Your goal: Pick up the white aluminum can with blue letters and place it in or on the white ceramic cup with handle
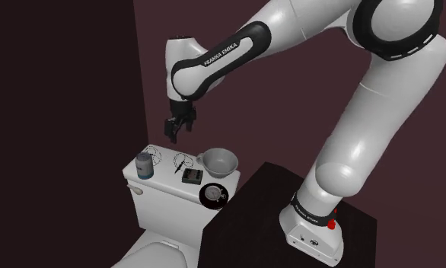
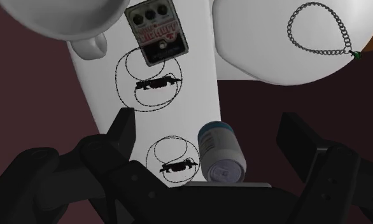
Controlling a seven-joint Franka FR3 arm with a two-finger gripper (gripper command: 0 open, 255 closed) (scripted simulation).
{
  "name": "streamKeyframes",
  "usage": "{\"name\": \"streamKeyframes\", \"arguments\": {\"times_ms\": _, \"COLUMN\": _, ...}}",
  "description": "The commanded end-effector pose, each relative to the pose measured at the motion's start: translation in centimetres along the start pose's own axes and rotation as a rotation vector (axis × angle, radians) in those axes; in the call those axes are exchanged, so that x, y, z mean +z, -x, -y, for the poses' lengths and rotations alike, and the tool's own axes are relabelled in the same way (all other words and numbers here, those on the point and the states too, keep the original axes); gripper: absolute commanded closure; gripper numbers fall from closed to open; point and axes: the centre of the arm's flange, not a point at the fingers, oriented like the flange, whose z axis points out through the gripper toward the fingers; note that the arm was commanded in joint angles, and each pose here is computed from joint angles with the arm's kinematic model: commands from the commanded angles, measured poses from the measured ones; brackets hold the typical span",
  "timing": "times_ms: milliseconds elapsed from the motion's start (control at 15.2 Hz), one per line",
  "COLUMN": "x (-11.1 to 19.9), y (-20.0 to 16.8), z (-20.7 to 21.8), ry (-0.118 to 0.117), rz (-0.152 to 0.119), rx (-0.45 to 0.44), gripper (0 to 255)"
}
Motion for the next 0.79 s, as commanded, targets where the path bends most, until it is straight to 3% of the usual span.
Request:
{"name": "streamKeyframes", "arguments": {"times_ms": 0, "x": 1.7, "y": -1.9, "z": 0.8, "ry": -0.001, "rz": -0.005, "rx": -0.004, "gripper": 0}}
{"name": "streamKeyframes", "arguments": {"times_ms": 726, "x": 11.2, "y": -11.8, "z": 4.6, "ry": 0.003, "rz": -0.032, "rx": -0.028, "gripper": 0}}
